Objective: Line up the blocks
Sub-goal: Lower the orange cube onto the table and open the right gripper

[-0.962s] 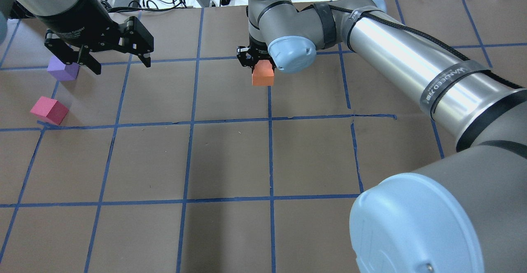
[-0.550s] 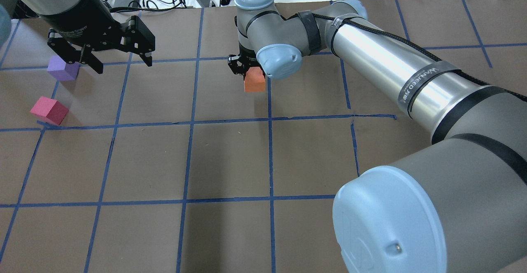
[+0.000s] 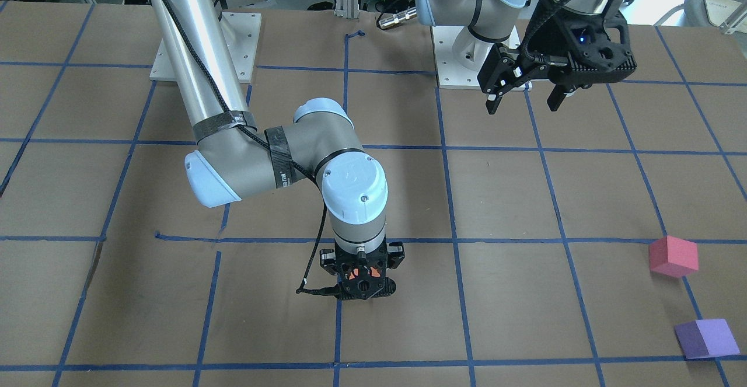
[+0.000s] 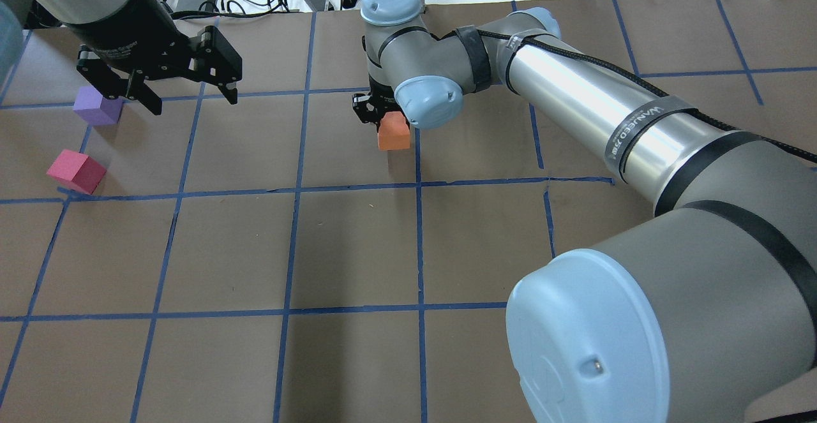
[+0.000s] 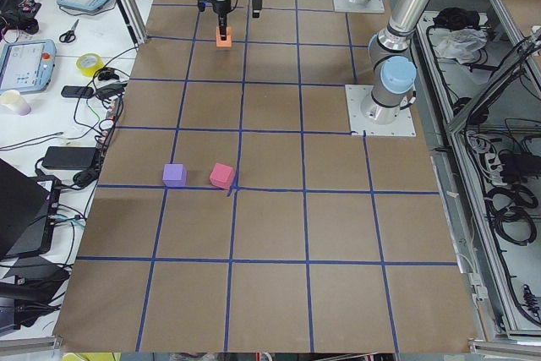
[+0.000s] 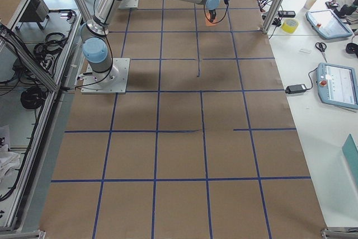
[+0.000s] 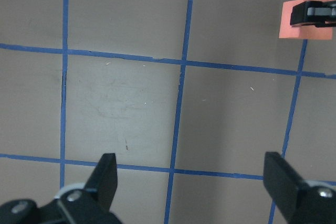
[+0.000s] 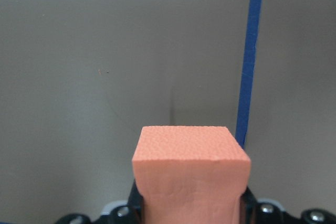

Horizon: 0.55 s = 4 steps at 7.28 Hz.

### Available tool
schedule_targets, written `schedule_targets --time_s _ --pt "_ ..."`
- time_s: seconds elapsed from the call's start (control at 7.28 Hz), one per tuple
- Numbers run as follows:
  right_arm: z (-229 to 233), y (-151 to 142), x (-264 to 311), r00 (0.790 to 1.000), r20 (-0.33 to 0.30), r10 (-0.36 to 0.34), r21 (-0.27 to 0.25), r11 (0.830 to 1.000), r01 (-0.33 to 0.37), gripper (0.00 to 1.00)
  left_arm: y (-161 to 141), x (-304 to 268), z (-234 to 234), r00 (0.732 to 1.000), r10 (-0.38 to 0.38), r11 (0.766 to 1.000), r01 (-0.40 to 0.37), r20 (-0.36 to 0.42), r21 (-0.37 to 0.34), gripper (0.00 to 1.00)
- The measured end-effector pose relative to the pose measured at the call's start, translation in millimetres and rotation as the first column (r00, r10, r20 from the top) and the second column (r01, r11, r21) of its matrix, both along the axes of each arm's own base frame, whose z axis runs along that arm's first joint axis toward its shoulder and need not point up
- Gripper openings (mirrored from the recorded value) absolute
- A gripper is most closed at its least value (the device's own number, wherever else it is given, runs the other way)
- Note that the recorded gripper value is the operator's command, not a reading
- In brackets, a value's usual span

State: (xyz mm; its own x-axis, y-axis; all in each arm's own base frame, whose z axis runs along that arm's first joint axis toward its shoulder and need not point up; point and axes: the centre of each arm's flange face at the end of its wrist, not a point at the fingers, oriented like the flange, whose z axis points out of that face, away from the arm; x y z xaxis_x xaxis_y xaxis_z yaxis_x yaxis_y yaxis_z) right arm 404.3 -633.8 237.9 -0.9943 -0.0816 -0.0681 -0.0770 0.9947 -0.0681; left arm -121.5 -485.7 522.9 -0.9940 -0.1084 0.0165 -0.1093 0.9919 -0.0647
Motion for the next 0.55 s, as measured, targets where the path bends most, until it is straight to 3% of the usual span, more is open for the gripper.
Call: schedule_targets --time_s 0.14,0.27,0.55 --pt "-6.5 0.1 2.9 1.000 -0.002 0.002 -0.003 1.000 -0.002 0.45 -0.1 -0.7 -2.6 1.000 -0.001 1.000 0.002 -0.003 0.006 1.00" --pt "-14.3 0.3 5.0 1.000 -0.005 0.003 -0.005 1.000 -0.003 0.64 -0.4 -1.0 -4.4 1.000 -0.002 1.000 0.002 -0.004 0.010 1.00" --pt "-21.0 -0.3 7.4 1.000 -0.001 -0.002 -0.010 1.000 0.002 0.70 0.1 -1.1 -4.9 1.000 -0.003 1.000 0.003 -0.003 0.011 1.00"
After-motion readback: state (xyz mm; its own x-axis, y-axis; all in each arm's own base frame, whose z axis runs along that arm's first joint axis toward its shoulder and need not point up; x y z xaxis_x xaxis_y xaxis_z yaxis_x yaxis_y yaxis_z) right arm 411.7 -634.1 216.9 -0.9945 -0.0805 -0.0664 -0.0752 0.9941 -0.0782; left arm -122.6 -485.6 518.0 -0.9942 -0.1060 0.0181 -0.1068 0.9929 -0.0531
